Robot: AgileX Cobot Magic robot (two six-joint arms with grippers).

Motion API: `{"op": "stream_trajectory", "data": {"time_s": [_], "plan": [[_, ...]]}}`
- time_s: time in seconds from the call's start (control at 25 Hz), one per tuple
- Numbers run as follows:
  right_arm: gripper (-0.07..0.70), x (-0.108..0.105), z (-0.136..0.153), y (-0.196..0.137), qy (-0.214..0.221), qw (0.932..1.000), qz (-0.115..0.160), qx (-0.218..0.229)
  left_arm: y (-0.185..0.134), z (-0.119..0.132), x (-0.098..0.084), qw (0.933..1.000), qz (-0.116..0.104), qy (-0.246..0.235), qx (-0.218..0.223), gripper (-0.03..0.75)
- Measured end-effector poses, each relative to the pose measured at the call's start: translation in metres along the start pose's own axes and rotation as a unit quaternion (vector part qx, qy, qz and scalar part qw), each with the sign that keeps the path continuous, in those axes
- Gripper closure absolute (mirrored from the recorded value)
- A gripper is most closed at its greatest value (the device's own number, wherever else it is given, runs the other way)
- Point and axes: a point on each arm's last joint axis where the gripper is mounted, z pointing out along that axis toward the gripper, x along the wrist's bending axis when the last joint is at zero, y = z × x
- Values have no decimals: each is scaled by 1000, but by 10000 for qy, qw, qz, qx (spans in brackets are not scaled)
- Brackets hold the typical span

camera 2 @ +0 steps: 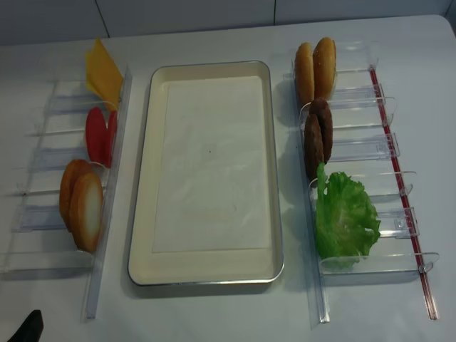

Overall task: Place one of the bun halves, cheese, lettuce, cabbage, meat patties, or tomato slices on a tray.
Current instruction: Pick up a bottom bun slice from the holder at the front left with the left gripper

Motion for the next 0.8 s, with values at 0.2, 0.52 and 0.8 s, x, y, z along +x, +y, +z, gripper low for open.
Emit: {"op": "stream_trajectory", "data": {"time_s": [0.2, 0.52, 0.8], "plan": [[181, 0, 0, 0, 0, 10000, 0, 0, 0, 0, 0, 10000, 0, 0, 0, 137], [189, 0, 0, 0, 0, 10000, 0, 0, 4, 4, -1, 9998, -6, -16, 182, 138], [190, 0, 0, 0, 0, 10000, 0, 0, 43, 18, -7, 9938, -157, -263, 1064, 166]]}}
